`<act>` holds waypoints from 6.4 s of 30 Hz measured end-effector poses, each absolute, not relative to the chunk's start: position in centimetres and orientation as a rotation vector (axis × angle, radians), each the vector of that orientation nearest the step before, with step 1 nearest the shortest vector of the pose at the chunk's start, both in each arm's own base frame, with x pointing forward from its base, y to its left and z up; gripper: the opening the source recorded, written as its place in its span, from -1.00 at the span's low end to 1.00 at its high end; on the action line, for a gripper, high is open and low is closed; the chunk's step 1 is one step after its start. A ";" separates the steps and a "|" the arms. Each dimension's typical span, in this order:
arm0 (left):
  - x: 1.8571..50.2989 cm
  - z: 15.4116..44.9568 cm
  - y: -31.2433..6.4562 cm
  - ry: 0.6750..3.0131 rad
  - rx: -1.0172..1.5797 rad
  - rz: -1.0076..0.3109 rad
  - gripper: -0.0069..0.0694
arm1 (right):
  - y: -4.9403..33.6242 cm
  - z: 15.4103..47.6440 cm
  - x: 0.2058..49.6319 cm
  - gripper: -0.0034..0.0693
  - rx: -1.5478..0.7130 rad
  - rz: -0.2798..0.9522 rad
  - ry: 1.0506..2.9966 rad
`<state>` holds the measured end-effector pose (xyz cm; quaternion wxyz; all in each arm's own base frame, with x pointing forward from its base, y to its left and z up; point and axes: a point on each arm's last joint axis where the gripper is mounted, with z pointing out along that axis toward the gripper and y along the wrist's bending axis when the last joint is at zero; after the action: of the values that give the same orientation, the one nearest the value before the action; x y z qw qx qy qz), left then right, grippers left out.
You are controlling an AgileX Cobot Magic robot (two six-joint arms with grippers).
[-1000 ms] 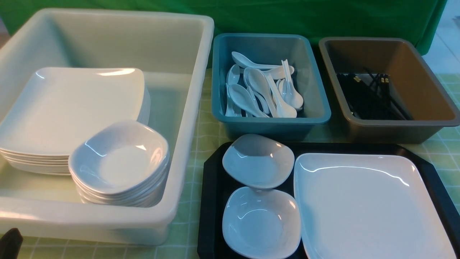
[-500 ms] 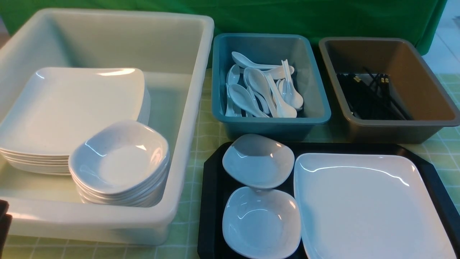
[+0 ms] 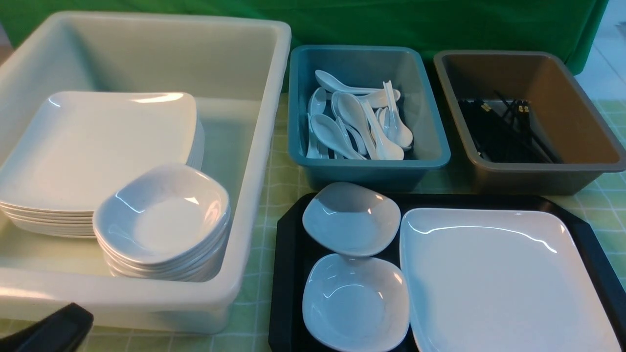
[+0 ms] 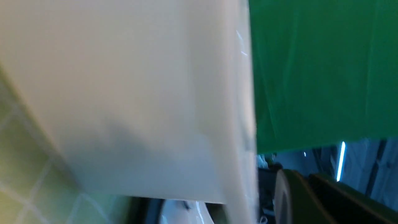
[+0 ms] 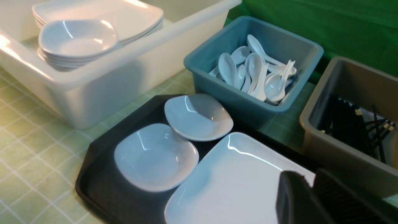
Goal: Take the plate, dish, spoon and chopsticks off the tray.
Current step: Use the left arm to grab a small plate from the dinner plate, then use the left arm to put the small plate into the large storage box on the left, then use the left arm to grab a small plate from the dinner plate
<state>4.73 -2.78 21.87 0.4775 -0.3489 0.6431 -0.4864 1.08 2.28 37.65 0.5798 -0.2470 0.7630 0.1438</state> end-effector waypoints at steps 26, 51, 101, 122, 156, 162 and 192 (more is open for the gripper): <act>11.1 33.6 -11.1 2.679 0.238 -1.103 -0.84 | 2.3 38.1 1.2 -0.57 -0.580 0.313 1.727; 18.4 22.4 -30.6 2.345 1.667 -0.016 0.35 | 2.3 37.9 1.2 -0.53 -0.591 0.312 1.742; 18.6 25.4 -29.9 2.365 1.520 -0.251 -0.81 | 2.3 37.9 1.2 -0.36 -0.595 0.311 1.747; 19.1 40.1 -10.8 2.440 0.500 -0.128 -0.81 | 2.3 37.9 1.2 -0.33 -0.595 0.311 1.747; 25.6 32.4 -13.8 2.714 0.671 -0.039 -0.18 | 2.7 35.7 2.4 -0.26 -0.589 0.313 1.795; 25.3 32.9 -13.5 2.717 0.676 -0.010 0.32 | 2.7 35.7 2.4 -0.26 -0.588 0.313 1.794; 27.0 26.2 -29.6 2.186 1.865 0.089 -0.53 | 2.7 35.8 2.5 -0.25 -0.585 0.313 1.788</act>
<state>27.00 -29.58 26.19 0.1328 0.6429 0.7537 0.0307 2.47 2.67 35.78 0.5789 -0.2503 0.7644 0.1337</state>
